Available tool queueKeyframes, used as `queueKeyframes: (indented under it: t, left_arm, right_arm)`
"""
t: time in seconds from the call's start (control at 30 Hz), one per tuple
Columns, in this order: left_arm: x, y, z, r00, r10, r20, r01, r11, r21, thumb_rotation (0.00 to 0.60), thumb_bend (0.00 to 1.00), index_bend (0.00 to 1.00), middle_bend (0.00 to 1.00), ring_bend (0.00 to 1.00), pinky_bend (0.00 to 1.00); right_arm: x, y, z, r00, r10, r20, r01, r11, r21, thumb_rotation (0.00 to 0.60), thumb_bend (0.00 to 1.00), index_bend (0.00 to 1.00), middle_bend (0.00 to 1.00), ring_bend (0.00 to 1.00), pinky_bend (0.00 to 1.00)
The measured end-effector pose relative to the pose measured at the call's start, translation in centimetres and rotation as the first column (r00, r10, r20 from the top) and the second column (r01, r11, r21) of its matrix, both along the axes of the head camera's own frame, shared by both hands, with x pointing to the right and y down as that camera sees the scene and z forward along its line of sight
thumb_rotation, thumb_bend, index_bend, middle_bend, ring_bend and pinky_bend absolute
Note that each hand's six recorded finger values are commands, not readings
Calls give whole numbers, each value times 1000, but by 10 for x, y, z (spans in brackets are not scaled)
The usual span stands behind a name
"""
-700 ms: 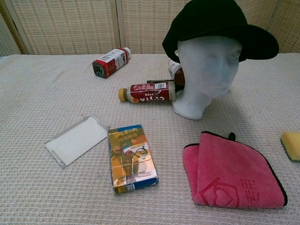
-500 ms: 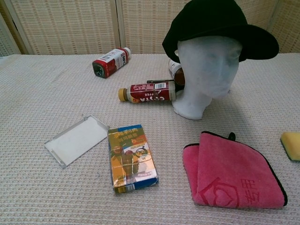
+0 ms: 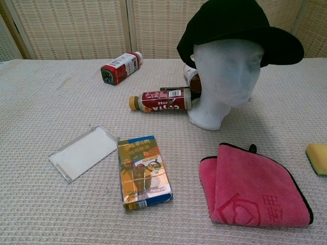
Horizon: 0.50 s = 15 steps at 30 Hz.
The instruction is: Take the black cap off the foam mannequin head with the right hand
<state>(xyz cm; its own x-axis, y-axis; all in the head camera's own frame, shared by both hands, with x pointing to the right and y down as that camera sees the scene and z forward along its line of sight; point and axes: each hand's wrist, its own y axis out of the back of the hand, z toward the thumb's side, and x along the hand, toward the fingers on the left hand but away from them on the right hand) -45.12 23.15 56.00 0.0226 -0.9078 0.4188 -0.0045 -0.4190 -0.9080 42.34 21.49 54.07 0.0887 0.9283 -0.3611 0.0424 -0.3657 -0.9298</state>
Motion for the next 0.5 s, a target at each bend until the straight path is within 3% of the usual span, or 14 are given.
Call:
queueKeyframes:
  t: [0.2,0.5]
  left_arm:
    - [-2,2,-3,1000,-3,-9,3,1000,6,600,61,253,274,228,254]
    - [-8,5,-9,1000,-10,-16,10,1000,5,600,61,255,274,230,255]
  right_arm:
    - [-36,-23,-6,994,-83,65,79,995,63,600,53,225,332,791,833]
    - [-103,-57,5,962,-179,205,162,982,100,600,48,211,330,819,901]
